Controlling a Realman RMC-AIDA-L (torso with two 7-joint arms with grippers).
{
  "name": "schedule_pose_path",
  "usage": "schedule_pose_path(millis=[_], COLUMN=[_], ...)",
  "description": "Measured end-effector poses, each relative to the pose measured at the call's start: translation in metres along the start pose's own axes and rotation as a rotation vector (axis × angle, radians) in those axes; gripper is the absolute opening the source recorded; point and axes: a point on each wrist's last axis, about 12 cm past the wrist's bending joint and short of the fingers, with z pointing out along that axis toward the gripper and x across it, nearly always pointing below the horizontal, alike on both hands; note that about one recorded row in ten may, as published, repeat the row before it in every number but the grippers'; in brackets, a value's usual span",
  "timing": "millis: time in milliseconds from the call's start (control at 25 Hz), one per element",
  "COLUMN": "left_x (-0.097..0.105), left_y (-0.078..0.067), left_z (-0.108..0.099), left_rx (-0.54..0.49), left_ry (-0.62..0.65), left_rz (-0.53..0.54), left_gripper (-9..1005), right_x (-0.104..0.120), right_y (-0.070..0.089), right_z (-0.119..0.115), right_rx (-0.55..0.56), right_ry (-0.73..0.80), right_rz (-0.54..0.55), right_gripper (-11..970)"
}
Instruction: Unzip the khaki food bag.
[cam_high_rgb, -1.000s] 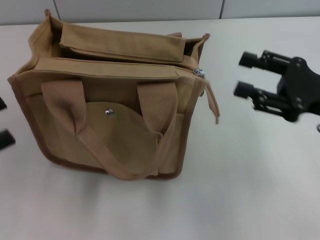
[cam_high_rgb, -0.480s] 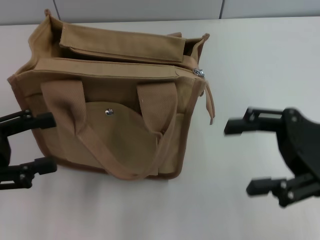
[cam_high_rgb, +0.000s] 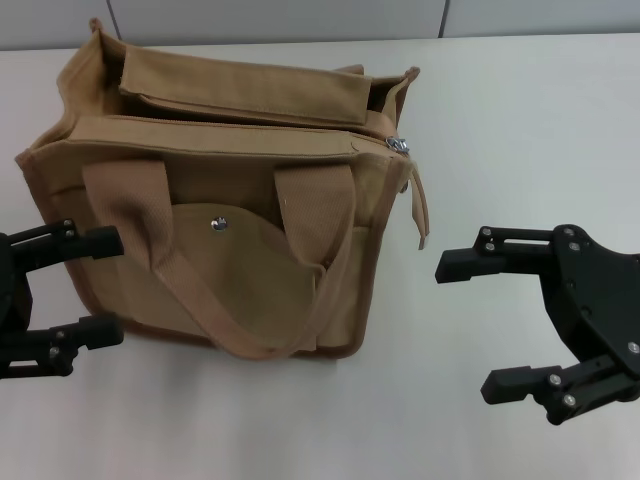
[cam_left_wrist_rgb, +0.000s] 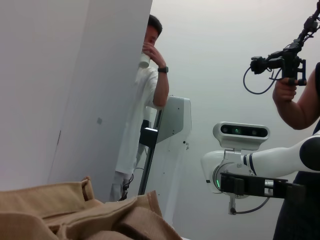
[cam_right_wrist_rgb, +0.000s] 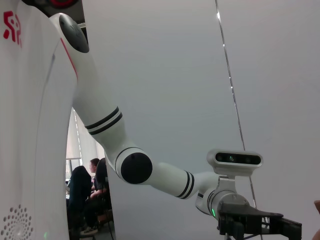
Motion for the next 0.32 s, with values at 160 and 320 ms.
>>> schedule_pose_path(millis=[160,320], left_x=[-0.0007,-0.001], left_y=[0.0006,0.0011], left_z=[0.0004,0.0006], left_rx=[0.001,0.0], left_ry=[0.0,0.0], left_rz=[-0.001,0.0], left_gripper=[846,846], right_x=[-0.0004,-0.0006], right_y=[-0.0004,-0.0008], right_z=[0.0003,0.0008], right_rx=[-0.001,-0.003], right_ry=[0.001,0.001], right_rz=[-0.001,-0.002], right_gripper=[840,840])
